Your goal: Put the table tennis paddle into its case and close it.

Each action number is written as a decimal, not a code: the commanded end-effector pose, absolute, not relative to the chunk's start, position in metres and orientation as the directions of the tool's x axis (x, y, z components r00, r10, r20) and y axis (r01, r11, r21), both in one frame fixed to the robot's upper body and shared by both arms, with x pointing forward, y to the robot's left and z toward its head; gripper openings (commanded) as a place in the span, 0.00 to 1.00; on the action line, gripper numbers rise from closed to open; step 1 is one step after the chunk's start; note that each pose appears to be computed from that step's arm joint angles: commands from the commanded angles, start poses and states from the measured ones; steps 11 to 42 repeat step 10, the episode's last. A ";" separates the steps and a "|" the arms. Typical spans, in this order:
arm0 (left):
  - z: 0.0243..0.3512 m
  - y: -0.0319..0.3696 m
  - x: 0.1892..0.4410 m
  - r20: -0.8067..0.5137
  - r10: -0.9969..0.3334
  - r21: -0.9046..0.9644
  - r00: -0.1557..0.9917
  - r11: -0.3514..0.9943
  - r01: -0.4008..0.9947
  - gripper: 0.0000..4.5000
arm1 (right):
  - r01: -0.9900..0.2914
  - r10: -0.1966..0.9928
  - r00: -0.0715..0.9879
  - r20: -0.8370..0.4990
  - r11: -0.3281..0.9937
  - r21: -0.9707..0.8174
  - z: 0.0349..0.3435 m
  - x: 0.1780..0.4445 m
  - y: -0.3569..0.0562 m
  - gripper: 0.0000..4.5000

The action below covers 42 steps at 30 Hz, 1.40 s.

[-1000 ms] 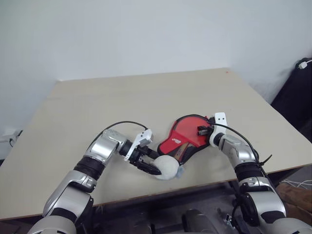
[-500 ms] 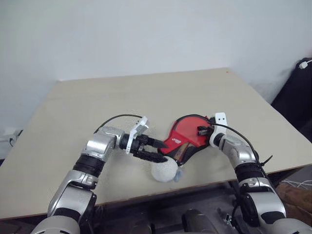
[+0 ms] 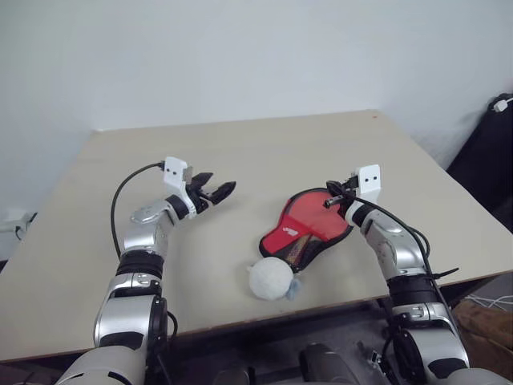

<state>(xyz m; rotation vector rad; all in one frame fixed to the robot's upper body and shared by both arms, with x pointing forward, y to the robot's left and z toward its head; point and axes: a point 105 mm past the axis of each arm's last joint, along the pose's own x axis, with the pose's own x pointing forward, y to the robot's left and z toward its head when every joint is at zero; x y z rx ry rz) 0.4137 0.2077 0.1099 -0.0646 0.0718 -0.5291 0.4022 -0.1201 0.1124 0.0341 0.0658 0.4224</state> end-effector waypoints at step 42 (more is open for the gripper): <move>0.115 0.250 0.396 0.009 -0.343 -0.011 0.939 0.939 0.343 1.00 | -0.327 0.323 0.943 0.080 0.944 0.046 0.148 0.418 -0.129 0.00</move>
